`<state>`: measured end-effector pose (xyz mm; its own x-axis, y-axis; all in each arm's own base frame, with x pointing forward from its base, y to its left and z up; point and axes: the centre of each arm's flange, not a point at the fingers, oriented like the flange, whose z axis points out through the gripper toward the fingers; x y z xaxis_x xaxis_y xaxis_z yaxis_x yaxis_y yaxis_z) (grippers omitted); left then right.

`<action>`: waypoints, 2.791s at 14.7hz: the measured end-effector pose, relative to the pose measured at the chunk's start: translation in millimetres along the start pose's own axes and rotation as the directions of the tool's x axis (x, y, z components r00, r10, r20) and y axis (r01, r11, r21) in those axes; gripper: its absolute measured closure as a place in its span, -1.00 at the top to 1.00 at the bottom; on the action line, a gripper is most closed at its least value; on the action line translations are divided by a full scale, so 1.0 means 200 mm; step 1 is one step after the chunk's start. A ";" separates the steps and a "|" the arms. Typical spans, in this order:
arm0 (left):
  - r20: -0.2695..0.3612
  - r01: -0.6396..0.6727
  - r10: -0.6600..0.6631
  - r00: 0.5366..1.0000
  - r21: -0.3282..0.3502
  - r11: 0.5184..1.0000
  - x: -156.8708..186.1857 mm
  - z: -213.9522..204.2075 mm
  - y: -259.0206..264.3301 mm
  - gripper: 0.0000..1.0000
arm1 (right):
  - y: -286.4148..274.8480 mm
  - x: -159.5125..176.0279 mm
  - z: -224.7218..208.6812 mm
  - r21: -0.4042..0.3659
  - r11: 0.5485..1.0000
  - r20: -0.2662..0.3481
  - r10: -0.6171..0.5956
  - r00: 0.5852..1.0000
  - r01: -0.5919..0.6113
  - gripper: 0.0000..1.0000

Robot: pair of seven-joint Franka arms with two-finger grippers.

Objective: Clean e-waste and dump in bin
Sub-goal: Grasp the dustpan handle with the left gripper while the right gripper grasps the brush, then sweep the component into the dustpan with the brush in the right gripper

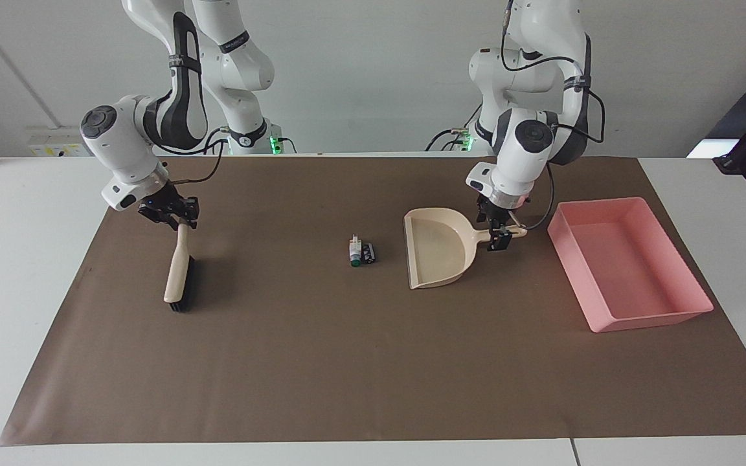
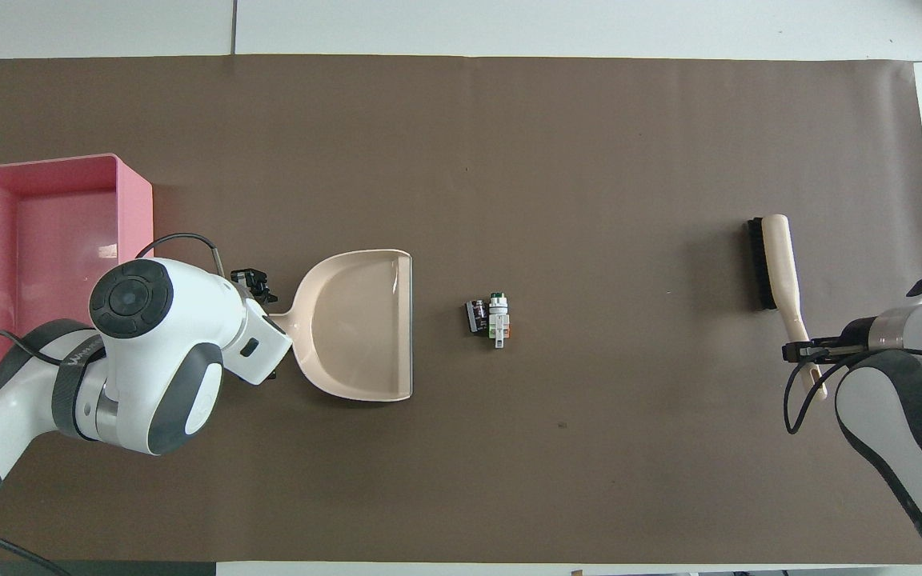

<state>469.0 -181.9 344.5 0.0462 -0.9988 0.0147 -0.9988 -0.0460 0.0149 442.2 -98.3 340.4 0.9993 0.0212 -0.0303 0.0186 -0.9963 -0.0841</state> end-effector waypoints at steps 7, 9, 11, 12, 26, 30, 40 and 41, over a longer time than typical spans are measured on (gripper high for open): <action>-0.001 0.001 -0.001 1.000 0.003 1.000 0.00 0.00 0.00 -0.35 | -0.12 0.10 -0.14 0.009 1.000 0.022 0.025 0.999 -0.025 -0.48; -0.002 0.002 -0.002 1.000 0.003 1.000 0.00 0.00 0.00 -0.35 | -0.29 0.17 -0.26 0.009 0.999 0.034 0.040 0.999 -0.040 -0.48; -0.004 0.003 -0.003 1.000 0.010 1.000 0.01 -0.02 -0.01 -0.35 | -0.50 0.23 -0.34 0.004 0.999 0.028 0.054 0.998 -0.054 -0.48; -0.005 0.003 -0.003 1.000 0.010 1.000 0.01 -0.04 -0.02 -0.35 | -0.61 0.23 -0.34 0.001 0.998 0.025 0.064 0.998 -0.064 -0.48; 0.155 -0.066 0.065 0.986 0.002 0.998 0.32 -0.07 0.06 -0.35 | -1.85 -0.10 -0.02 -0.103 0.995 0.072 0.026 0.997 -0.019 -0.48; 0.163 -0.077 0.077 0.984 -0.005 0.997 0.34 -0.04 0.06 -0.35 | -1.96 -0.17 0.08 -0.113 0.993 0.089 -0.023 0.996 0.033 -0.48; 0.182 -0.079 0.083 0.980 -0.028 0.996 0.34 -0.02 0.07 -0.35 | -2.32 -0.21 0.24 -0.019 0.998 0.064 -0.060 0.996 0.062 -0.48; 0.189 -0.086 0.089 0.978 -0.026 0.996 0.34 -0.02 0.07 -0.35 | -2.38 -0.19 0.22 0.013 0.999 0.068 -0.048 0.997 0.047 -0.48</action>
<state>458.4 -250.9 349.8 -0.0468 -0.9838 -0.1733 -0.9984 0.0406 0.0393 393.8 378.4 338.0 0.9929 0.0741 -0.0934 0.0649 -0.9931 -0.0981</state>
